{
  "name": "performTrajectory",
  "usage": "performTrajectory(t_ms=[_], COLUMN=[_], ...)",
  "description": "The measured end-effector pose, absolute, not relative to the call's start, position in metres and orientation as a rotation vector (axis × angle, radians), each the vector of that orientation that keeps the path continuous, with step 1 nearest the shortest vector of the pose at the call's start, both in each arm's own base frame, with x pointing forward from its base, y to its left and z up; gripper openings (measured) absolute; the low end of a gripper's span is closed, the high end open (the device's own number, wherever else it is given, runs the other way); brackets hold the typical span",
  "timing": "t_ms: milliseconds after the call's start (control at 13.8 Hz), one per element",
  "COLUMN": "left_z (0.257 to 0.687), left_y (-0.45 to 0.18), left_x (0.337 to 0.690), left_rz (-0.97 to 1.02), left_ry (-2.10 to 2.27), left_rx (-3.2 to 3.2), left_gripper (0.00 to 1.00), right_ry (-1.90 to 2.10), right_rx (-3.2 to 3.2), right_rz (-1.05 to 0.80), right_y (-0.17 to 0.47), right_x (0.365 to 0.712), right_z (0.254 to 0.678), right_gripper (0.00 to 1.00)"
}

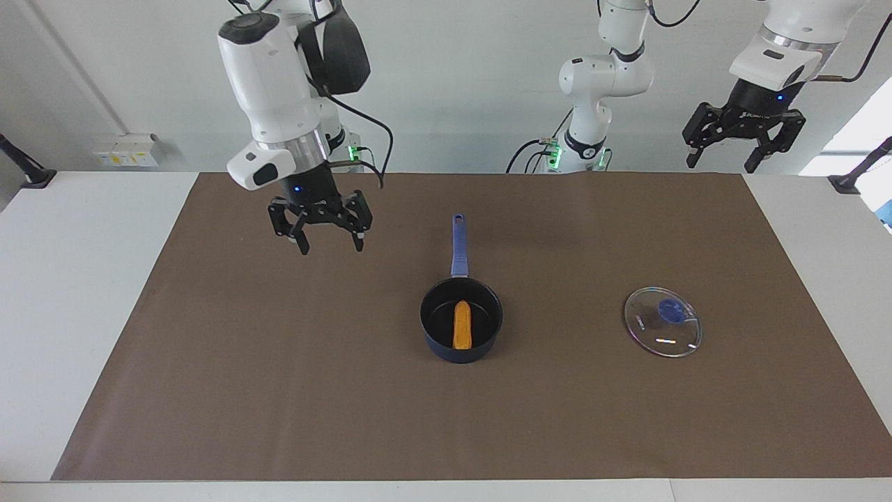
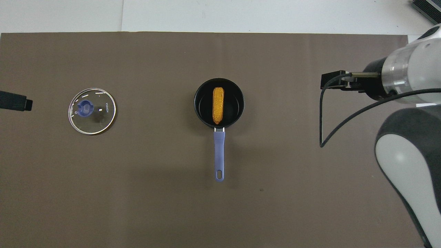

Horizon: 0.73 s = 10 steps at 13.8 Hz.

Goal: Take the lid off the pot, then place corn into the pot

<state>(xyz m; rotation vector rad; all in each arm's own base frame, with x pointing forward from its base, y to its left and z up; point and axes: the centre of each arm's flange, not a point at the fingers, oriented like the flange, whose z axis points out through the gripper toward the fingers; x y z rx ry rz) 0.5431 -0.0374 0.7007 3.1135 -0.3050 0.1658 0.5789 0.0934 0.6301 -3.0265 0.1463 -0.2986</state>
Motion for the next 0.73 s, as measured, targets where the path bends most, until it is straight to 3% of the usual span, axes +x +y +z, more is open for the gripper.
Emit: performTrajectory(t_ms=[364, 727], left_z=[0.697, 0.696], left_y=[-0.033, -0.027], left_x=[0.540, 0.531], left_rz=[0.097, 0.041], left_ry=[-0.245, -0.131], left_rx=[3.121, 3.140], left_gripper=[1.00, 1.00], right_ry=[0.185, 0.125], right_rx=[-3.045, -3.079], right_rz=[-0.250, -0.114], right_y=[0.058, 0.009], right_x=[0.534, 0.512], right_z=[0.678, 0.683], right_gripper=[1.00, 1.00])
